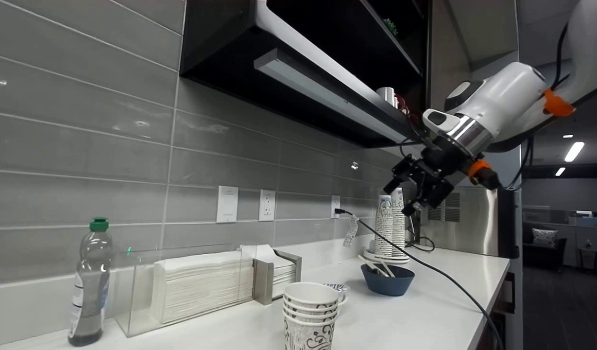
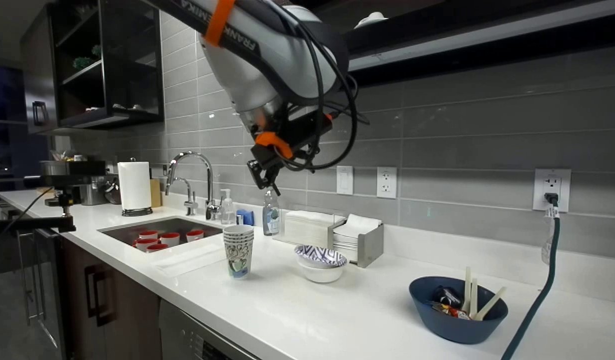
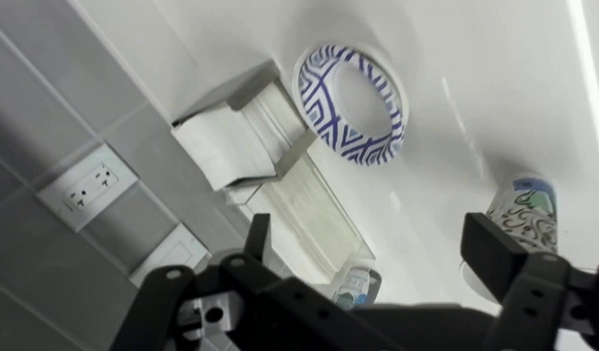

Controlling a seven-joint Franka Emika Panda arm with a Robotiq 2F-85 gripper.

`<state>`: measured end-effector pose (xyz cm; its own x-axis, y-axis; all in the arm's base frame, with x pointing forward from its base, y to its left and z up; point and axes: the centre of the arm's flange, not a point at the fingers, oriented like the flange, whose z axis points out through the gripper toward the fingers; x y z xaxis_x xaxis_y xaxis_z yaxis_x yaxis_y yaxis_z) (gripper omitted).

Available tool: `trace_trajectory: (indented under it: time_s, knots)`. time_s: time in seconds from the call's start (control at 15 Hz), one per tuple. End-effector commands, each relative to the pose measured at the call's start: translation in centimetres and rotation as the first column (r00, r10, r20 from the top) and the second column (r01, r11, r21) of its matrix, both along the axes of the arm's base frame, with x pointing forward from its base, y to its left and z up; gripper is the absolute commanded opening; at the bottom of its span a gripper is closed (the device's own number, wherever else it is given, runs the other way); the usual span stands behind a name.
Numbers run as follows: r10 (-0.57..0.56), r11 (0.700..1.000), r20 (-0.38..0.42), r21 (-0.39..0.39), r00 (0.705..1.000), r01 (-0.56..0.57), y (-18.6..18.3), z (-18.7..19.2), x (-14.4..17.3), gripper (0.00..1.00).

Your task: Put the bowls upright

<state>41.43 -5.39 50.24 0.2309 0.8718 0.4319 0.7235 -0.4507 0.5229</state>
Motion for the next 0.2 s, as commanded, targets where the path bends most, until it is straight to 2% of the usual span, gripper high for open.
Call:
trace_trajectory:
  time_s: [0.0,0.13]
  knots:
    - [-0.042,0.999,-0.006,0.002,0.999,0.042,-0.2,-0.2,-1.3,1.00]
    - [-0.058,0.998,-0.002,-0.001,0.998,0.058,-0.3,-0.2,-2.5,1.00]
